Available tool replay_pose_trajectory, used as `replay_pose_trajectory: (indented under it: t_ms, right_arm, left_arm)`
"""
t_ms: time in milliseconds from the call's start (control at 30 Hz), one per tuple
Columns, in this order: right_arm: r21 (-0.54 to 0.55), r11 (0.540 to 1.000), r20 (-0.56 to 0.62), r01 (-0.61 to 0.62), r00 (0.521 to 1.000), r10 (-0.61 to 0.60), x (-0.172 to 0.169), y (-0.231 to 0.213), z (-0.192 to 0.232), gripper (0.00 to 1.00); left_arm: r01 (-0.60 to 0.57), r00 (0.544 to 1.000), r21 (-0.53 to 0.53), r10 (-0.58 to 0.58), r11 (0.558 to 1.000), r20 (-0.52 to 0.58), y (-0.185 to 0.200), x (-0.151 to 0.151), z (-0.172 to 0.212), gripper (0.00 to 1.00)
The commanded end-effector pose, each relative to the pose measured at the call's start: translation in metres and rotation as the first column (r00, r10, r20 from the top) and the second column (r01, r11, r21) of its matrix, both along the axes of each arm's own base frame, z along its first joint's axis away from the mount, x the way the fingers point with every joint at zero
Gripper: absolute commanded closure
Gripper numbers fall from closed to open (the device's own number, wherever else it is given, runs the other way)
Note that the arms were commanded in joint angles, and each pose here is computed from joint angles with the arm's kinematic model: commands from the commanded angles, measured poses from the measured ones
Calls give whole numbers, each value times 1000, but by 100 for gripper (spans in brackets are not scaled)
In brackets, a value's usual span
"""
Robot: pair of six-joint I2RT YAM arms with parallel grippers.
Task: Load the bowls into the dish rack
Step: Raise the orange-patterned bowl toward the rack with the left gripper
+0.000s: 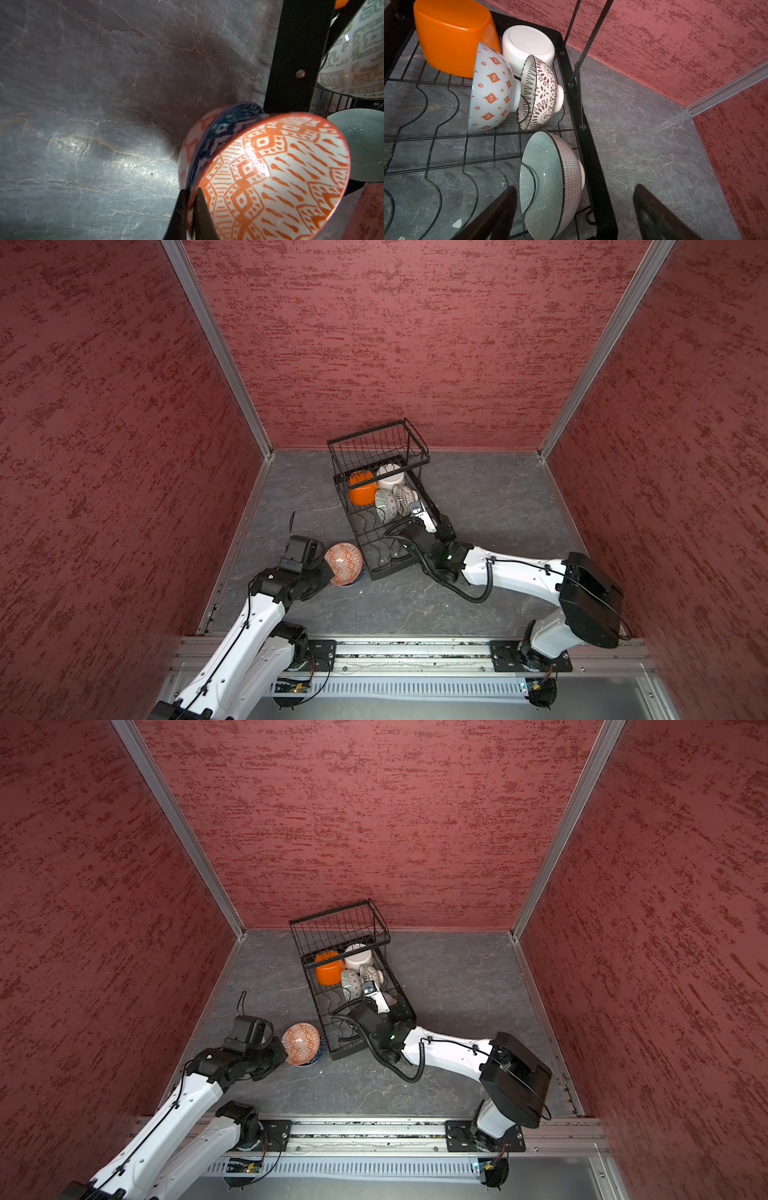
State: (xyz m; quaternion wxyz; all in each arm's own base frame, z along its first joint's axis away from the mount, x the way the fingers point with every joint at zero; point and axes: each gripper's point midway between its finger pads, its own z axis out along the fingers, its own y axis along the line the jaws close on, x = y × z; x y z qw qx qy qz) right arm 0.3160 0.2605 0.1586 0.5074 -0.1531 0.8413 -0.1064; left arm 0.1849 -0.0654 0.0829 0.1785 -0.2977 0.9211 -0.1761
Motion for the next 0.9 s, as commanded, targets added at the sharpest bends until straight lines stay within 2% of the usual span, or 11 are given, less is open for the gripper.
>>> replay_pose_trajectory:
  t_ms: [0, 300, 500, 733, 867]
  right_arm:
    - [16, 1000, 2, -12, 1000, 12, 2, 9, 7, 12]
    - [12, 1000, -10, -25, 1000, 25, 2, 14, 3, 12]
    - [17, 999, -21, -47, 999, 47, 5, 23, 3, 12]
    - [162, 969, -82, -185, 976, 200, -12, 57, 32, 14]
    - [190, 957, -103, -219, 965, 241, -19, 68, 44, 14]
  left_arm:
    - [8, 998, -58, -4, 998, 61, -8, 10, 10, 94]
    - [13, 999, -63, -10, 998, 45, -6, 8, 11, 93]
    - [24, 999, -65, -21, 998, 41, -5, 7, 15, 88]
    - [14, 999, -56, -11, 998, 44, -3, 10, 13, 100]
    - [18, 998, -62, -14, 998, 65, -4, 14, 15, 100]
